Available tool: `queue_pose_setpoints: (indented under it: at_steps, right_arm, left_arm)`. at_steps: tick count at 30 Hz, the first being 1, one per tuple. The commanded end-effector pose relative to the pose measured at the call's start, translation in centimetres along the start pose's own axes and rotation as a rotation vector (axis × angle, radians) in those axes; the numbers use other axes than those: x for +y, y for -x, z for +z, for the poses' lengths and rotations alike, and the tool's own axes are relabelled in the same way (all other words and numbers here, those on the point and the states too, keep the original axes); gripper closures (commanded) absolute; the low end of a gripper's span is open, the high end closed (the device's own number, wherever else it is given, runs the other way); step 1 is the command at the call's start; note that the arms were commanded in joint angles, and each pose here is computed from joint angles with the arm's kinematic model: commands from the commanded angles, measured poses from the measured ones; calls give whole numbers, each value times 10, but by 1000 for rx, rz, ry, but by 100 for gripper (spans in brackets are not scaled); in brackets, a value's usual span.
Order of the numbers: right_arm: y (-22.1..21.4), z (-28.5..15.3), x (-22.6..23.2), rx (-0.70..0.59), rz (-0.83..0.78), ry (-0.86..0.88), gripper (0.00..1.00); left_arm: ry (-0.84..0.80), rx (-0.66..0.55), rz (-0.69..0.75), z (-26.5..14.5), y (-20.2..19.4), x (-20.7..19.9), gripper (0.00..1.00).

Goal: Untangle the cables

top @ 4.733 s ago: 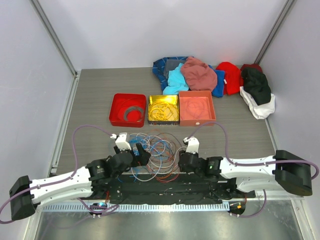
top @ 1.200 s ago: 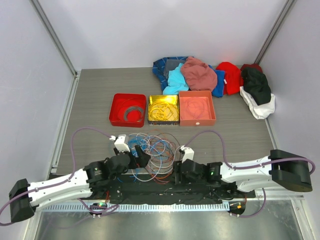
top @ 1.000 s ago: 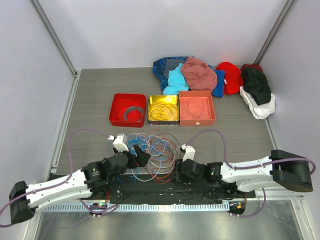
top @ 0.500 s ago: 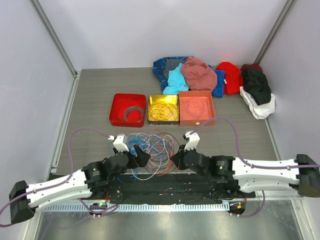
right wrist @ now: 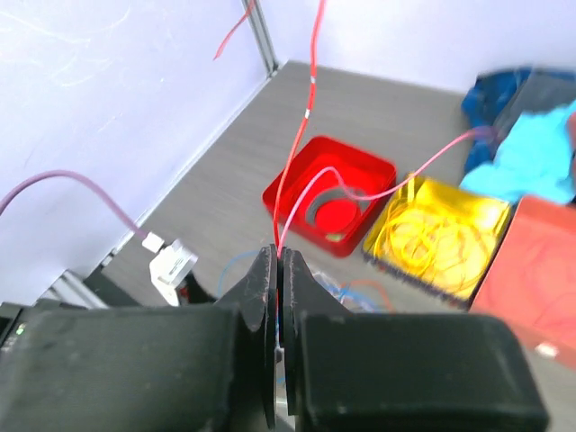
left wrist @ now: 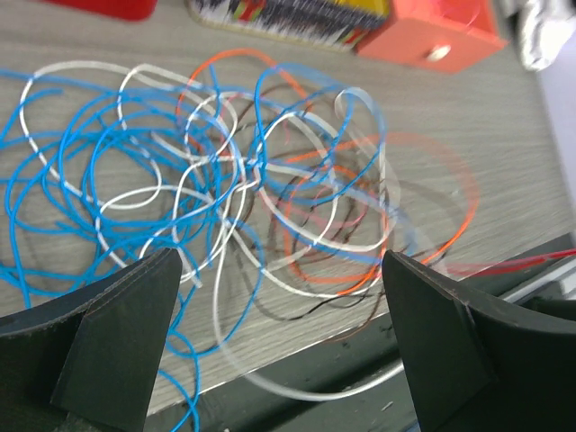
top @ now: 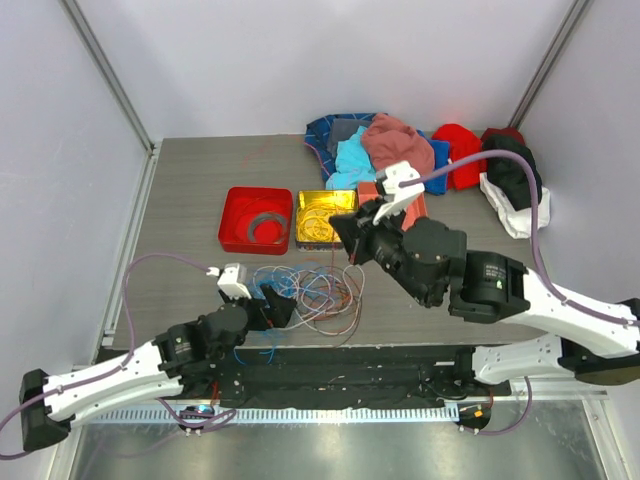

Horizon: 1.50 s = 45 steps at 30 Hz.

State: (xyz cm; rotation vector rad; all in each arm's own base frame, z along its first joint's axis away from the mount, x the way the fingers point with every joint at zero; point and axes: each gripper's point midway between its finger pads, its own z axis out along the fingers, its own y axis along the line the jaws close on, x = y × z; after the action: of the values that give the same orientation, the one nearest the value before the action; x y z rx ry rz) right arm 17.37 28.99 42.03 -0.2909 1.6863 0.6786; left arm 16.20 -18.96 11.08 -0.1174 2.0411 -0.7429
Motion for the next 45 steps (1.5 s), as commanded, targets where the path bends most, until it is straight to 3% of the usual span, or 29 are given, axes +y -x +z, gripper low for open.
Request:
queue_pose_setpoints:
  at_steps: [1,10,19,24,32,37,45]
  right_arm:
    - [39,5,7,-39,-176,-17,99]
    - [133,-2,30,-200,-153,16,99]
    - [182,-18,41,-292,-100,78,99]
    - [172,-12,49,-266,-106,101,99]
    - [154,-7,52,-229,-97,113,99]
    - [148,-6,53,-214,-93,123,99]
    - [143,-11,48,-205,-85,127,99]
  left_arm:
    - [-12,-111,0,-10,36,-10,0]
    - [-14,-157,-9,-19,49,-5,0]
    - [-31,-238,-9,-29,72,-9,0]
    - [-99,-250,2,-30,78,-25,0]
    - [-371,-325,66,-32,101,-97,0]
    - [-340,-330,155,-15,106,-114,0]
    - [-382,-359,149,-10,118,-139,0]
